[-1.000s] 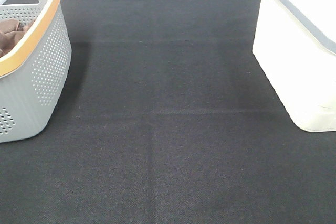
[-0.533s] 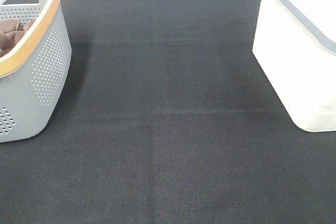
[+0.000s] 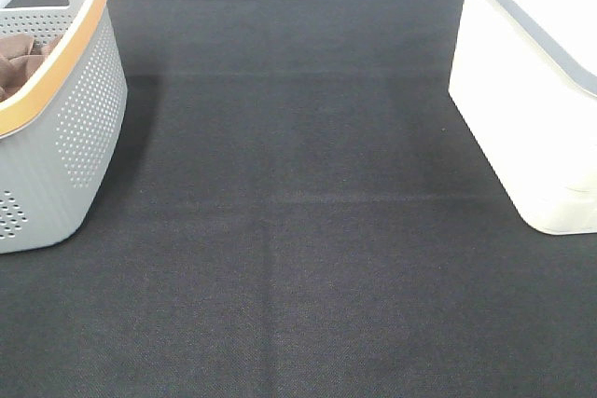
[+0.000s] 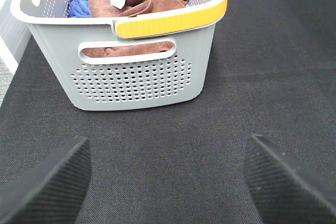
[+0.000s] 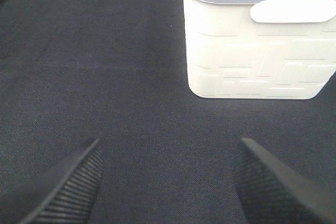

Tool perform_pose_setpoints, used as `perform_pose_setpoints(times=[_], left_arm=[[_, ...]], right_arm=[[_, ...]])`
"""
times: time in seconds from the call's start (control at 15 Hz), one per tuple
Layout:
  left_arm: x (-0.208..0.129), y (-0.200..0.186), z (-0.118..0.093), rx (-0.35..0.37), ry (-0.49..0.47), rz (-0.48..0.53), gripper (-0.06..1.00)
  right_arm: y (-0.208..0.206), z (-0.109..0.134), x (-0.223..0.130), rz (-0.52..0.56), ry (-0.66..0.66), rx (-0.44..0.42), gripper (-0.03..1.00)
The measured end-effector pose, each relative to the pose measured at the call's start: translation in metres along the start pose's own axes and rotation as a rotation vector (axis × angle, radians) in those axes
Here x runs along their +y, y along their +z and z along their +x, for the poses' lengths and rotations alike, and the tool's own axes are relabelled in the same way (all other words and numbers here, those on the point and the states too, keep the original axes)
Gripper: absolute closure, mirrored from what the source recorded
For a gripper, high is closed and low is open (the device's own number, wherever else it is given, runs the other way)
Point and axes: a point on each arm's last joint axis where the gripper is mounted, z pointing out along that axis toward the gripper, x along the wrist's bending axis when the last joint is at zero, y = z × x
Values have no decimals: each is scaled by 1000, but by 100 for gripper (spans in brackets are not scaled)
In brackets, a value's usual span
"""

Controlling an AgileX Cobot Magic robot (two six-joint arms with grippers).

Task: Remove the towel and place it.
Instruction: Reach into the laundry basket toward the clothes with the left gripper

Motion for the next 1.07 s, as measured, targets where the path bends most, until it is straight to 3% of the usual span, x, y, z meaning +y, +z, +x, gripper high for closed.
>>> perform_pose_setpoints(times=[1.07], left_arm=[[0, 0, 0, 0, 0, 0, 18]], right_arm=[[0, 0, 0, 0, 0, 0, 29]])
